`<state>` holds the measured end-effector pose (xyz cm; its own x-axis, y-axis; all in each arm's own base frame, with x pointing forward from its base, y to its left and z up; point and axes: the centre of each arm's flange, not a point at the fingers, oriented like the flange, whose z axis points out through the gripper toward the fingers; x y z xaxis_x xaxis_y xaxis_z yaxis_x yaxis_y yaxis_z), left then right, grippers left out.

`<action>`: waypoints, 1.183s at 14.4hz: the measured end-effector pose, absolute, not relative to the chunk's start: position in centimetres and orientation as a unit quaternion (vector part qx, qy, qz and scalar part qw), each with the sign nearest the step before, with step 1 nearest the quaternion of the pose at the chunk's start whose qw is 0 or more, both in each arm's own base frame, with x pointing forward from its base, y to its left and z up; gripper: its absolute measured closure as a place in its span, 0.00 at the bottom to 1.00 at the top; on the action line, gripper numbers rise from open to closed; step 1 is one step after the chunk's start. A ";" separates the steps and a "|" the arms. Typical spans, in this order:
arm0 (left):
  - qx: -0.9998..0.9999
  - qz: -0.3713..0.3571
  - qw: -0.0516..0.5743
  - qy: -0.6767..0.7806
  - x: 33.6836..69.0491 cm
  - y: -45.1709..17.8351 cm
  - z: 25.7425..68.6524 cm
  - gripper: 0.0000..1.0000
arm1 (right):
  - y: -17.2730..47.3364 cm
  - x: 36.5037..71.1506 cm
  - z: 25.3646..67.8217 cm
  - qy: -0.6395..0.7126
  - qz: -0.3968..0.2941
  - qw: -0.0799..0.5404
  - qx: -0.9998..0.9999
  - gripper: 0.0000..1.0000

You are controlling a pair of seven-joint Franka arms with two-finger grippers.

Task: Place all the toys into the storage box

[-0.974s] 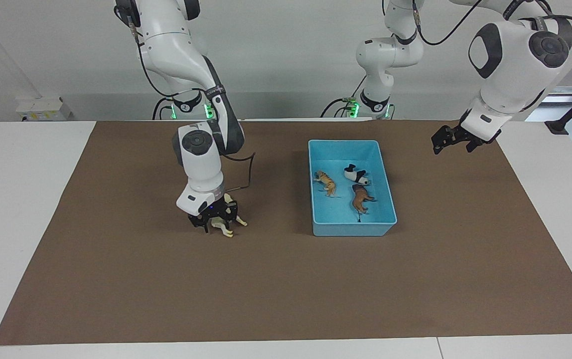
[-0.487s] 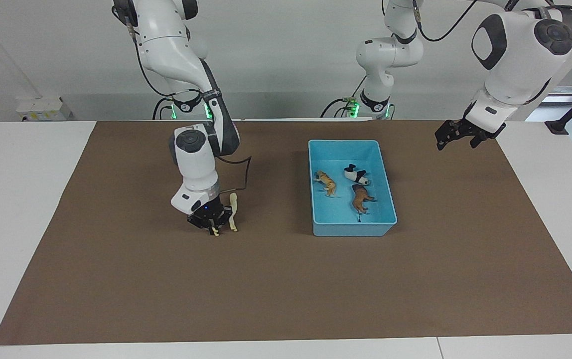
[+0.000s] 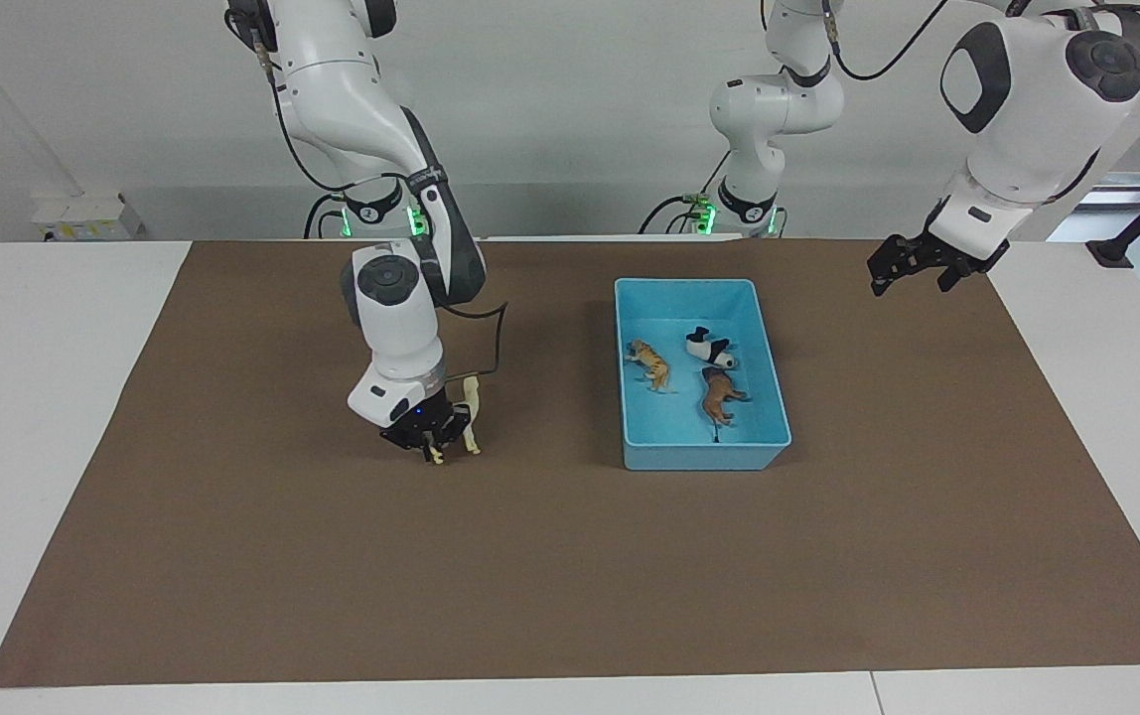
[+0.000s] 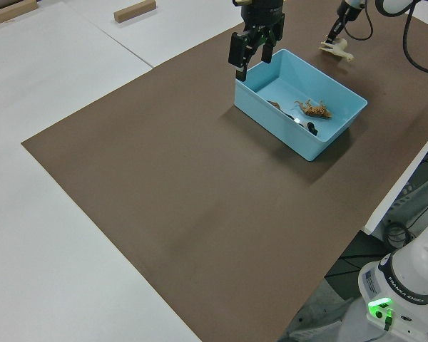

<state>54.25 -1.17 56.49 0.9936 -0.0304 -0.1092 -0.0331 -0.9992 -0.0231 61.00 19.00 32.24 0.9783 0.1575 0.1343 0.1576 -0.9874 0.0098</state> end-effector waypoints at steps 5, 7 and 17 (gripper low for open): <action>-0.999 0.040 0.013 0.025 54.3 -2.2 57.8 0.00 | 22.6 63.0 40.7 -0.043 -0.055 0.056 -0.996 0.85; -0.999 0.039 0.013 0.028 54.3 -2.5 57.9 0.00 | 26.6 62.8 46.3 -0.013 -0.057 0.080 -0.995 0.85; -0.999 0.039 0.013 0.020 54.3 -1.7 57.9 0.00 | 51.7 54.9 42.7 0.024 -0.104 0.154 -0.982 0.78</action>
<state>54.28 -1.66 57.85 0.9961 -0.0394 -0.0788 -0.0413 -0.9989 -0.0234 54.93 51.65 42.70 0.9773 -0.0791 0.1963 -0.0153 -0.9515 -0.3072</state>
